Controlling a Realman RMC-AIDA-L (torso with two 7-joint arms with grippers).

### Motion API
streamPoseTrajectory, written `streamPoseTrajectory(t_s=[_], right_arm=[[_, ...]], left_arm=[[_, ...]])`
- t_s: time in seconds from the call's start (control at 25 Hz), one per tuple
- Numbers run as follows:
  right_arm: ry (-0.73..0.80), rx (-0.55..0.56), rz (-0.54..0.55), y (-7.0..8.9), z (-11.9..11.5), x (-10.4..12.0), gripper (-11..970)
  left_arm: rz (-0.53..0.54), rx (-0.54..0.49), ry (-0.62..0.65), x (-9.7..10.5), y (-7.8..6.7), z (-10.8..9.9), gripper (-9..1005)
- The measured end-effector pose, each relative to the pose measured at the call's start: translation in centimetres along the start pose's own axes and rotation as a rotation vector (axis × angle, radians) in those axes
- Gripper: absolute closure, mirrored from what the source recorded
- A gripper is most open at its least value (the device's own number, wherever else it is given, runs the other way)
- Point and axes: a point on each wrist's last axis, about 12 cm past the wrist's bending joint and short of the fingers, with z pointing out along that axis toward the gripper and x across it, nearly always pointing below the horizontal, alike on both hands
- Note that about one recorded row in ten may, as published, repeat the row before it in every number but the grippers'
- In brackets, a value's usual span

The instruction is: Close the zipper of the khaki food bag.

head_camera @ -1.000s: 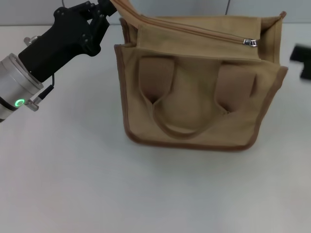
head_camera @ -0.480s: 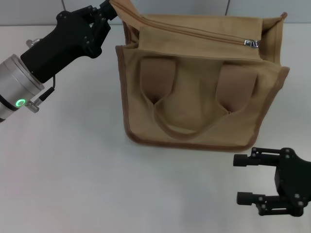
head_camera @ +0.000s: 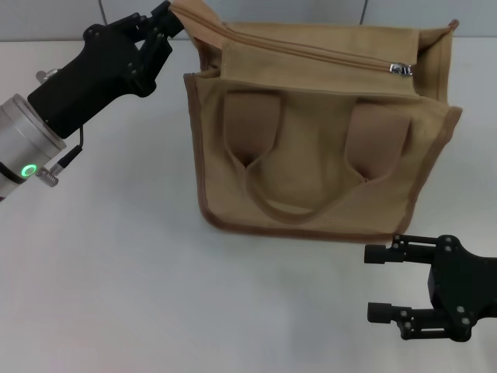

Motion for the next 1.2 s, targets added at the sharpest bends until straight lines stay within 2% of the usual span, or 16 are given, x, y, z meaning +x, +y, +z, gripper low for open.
streamPoseTrajectory(t_s=[0.16, 0.36, 0.52, 0.64, 0.68, 0.76, 0.84, 0.92, 0.96, 1.04, 1.08, 1.12, 1.2], right_arm=[[0.002, 0.003, -0.002, -0.1, 0.1, 0.0, 229], [0.000, 0.003, -0.004, -0.1, 0.1, -0.1, 229], [-0.002, 0.004, -0.007, -0.2, 0.1, -0.2, 229], [-0.006, 0.001, -0.011, -0.3, 0.4, -0.3, 229], [-0.007, 0.000, -0.013, -0.4, 0.4, -0.3, 229], [-0.006, -0.002, -0.018, -0.5, 0.6, -0.5, 229], [-0.007, -0.002, -0.020, -0.6, 0.7, -0.5, 229], [-0.010, -0.004, -0.025, -0.7, 0.8, -0.7, 229], [-0.012, -0.006, -0.027, -0.7, 0.9, -0.7, 229], [-0.014, -0.008, -0.028, -0.7, 1.0, -0.7, 229], [-0.014, -0.008, -0.028, -0.7, 1.0, -0.7, 229], [-0.015, -0.010, -0.027, -0.7, 1.1, -0.7, 229], [-0.020, -0.016, -0.027, -0.6, 1.2, -0.7, 229]], left_arm=[[-0.010, -0.006, 0.004, 0.0, 0.1, -0.2, 899], [-0.009, -0.010, 0.018, 0.1, 0.2, -0.3, 710], [-0.012, -0.017, 0.044, 0.0, 0.6, -0.3, 479], [-0.032, -0.020, 0.083, -0.5, 1.3, -1.0, 399], [-0.036, -0.011, 0.118, -1.2, 1.7, -2.0, 372], [-0.045, 0.045, 0.207, -2.8, 2.3, -4.3, 319], [-0.051, 0.071, 0.224, -3.2, 2.3, -5.0, 266], [-0.066, 0.144, 0.241, -4.3, 2.0, -6.5, 213], [-0.064, 0.223, 0.263, -4.8, 1.4, -7.2, 188], [-0.061, 0.315, 0.304, -4.7, 0.6, -7.4, 162], [-0.061, 0.315, 0.304, -4.7, 0.6, -7.4, 163], [-0.060, 0.364, 0.330, -4.4, 0.0, -7.4, 163], [-0.063, 0.442, 0.388, -3.1, -1.2, -7.0, 163]])
